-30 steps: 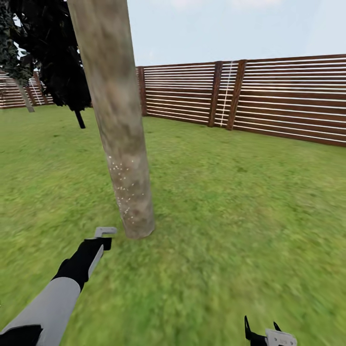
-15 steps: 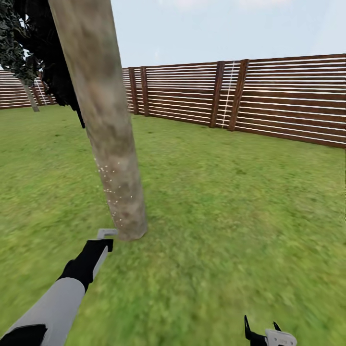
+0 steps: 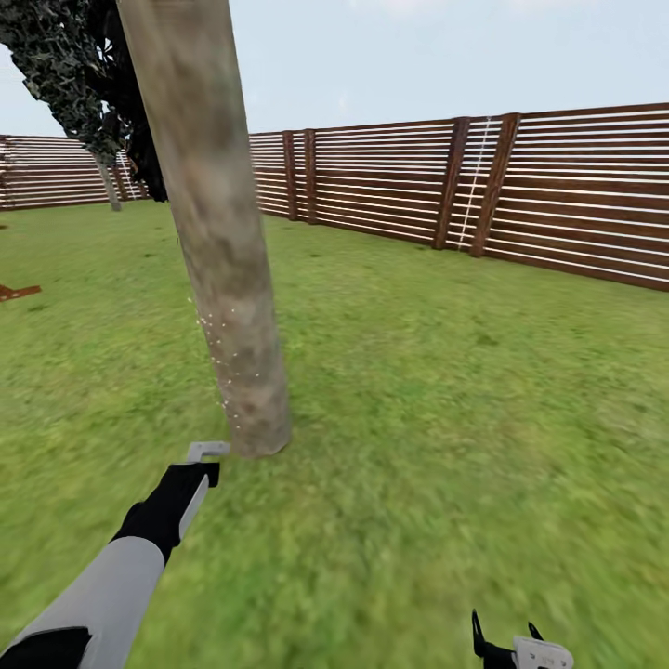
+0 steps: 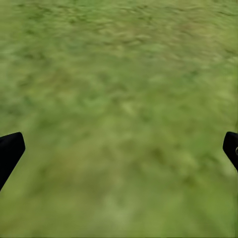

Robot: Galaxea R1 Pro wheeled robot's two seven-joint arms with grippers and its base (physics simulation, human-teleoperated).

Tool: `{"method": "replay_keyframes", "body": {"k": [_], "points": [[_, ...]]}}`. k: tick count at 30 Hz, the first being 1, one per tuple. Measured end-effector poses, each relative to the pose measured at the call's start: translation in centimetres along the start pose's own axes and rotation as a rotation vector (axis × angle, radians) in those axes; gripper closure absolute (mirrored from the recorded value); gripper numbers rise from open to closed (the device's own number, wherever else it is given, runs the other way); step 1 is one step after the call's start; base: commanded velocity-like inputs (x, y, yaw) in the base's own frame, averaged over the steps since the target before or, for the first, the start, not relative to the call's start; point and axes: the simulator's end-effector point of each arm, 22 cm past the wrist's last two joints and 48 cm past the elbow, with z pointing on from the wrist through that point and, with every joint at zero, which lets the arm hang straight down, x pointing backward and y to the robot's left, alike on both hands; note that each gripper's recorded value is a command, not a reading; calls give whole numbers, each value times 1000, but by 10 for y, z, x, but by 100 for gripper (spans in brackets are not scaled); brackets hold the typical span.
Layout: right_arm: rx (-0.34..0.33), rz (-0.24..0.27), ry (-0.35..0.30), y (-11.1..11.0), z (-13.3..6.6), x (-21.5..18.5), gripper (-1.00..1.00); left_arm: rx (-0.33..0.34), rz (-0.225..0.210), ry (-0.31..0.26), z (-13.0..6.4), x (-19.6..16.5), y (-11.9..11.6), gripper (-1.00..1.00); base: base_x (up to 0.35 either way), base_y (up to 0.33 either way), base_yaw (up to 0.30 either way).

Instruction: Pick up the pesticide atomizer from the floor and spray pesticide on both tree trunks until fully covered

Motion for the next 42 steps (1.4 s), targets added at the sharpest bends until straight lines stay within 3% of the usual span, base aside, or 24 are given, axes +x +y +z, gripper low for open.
{"method": "replay_keyframes", "body": {"k": [3,17,36,42], "points": [[-2,2,1,2,0,0,-100,24,-48,18,1,9,-5,100,137,-275,21],[-2,4,1,3,0,0,-100,26,-49,22,1,12,-6,100,192,-275,228],[0,3,8,2,-1,3,-100,51,-50,31,2,16,-17,100,39,-294,28],[0,2,13,2,-1,6,-100,51,-51,39,4,20,-17,100,17,-43,47]]}}
